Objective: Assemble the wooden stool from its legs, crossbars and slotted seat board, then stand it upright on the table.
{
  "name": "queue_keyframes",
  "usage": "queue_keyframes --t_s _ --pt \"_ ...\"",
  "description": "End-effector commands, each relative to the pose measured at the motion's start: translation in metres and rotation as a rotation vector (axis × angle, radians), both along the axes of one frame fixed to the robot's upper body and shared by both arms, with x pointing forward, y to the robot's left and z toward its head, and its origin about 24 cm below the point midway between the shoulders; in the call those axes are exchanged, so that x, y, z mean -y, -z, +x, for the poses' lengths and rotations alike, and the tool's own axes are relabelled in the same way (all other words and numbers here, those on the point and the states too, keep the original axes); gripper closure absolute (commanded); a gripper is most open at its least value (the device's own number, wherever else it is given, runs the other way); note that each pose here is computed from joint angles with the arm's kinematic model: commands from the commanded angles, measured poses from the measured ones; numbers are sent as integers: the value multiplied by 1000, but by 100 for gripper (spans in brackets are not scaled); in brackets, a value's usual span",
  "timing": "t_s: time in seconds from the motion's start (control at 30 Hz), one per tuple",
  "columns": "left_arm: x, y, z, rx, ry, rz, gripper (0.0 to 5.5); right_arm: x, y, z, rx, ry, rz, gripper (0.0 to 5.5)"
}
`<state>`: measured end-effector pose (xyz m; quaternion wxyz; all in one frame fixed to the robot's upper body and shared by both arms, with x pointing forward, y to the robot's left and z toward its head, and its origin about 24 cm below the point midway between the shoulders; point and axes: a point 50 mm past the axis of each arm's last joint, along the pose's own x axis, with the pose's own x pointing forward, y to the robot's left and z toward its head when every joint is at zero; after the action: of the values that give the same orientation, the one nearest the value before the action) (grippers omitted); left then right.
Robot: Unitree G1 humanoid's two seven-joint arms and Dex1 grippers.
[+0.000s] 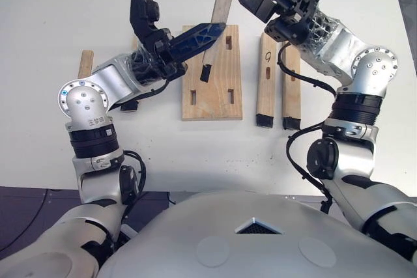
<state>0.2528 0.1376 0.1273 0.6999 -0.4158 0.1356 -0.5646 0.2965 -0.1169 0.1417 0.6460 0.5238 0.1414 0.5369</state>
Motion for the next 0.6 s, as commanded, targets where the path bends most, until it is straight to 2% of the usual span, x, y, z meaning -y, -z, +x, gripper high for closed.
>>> queue_keyframes --t_s 0.03,0.57,0.6 --pt "-1 -4 2 10 3 12 352 8 -4 -2 24 10 -11 171" --pt "5 5 -4 7 50 95 352 -3 -7 -1 64 -72 -111 171" --pt "5 5 -4 8 50 96 352 -3 -7 -1 65 -74 -117 189"
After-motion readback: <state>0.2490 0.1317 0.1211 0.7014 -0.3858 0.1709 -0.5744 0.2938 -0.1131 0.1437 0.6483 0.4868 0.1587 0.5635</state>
